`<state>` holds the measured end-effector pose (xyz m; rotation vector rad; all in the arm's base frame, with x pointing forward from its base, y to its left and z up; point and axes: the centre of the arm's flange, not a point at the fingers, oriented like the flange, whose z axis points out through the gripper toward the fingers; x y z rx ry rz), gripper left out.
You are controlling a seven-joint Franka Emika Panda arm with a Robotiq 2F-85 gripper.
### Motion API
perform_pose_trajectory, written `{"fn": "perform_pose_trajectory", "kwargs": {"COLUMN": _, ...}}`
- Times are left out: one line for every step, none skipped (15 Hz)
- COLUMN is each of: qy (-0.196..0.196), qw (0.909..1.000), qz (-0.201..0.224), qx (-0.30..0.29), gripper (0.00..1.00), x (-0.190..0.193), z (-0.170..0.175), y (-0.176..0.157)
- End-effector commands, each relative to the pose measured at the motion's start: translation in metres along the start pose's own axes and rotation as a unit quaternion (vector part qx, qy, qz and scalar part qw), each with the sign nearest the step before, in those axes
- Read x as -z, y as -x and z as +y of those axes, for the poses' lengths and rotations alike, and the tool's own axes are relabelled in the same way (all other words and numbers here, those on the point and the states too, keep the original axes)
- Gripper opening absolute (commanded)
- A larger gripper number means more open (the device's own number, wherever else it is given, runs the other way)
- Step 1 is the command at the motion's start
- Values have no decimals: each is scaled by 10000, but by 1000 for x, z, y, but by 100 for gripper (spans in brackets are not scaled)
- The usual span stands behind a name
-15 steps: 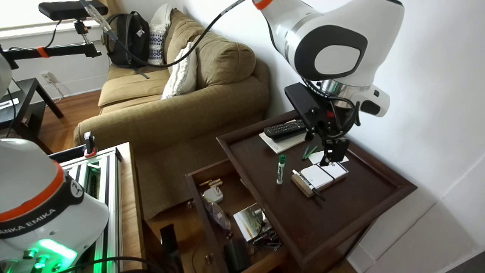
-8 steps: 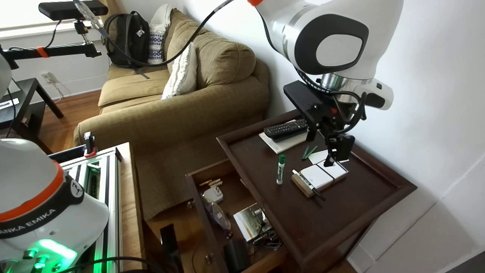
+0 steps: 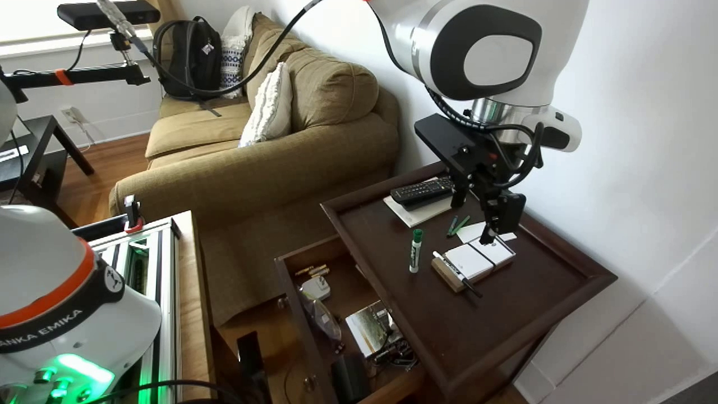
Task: Place the black marker on the notepad
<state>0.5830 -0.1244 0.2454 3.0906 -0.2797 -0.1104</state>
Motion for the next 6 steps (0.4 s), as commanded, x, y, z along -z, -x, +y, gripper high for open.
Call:
{"fn": "perform_pose_trajectory", "kwargs": {"qy": 1, "qw": 10000, "qz": 10, "qx": 0, "gripper": 100, "x": 1, "z": 0, "y": 0}}
{"fn": "perform_pose_trajectory", "kwargs": {"qy": 1, "qw": 10000, "qz": 18, "qx": 0, "gripper": 100, "x": 2, "z": 0, "y": 0}}
{"fn": "perform_pose_trajectory", "kwargs": {"qy": 1, "qw": 10000, "qz": 20, "qx": 1, "gripper": 100, "x": 2, "z": 0, "y": -1}}
{"fn": "perform_pose_trajectory", "kwargs": {"qy": 1, "qw": 10000, "qz": 19, "qx": 1, "gripper": 100, "x": 2, "z": 0, "y": -1}}
{"fn": "perform_pose_trajectory", "kwargs": {"qy": 1, "qw": 10000, "qz": 19, "qx": 1, "gripper": 100, "x": 2, "z": 0, "y": -1}}
{"fn": "perform_pose_trajectory", "kwargs": {"qy": 1, "qw": 10000, "qz": 19, "qx": 1, "gripper": 100, "x": 2, "z": 0, "y": -1}}
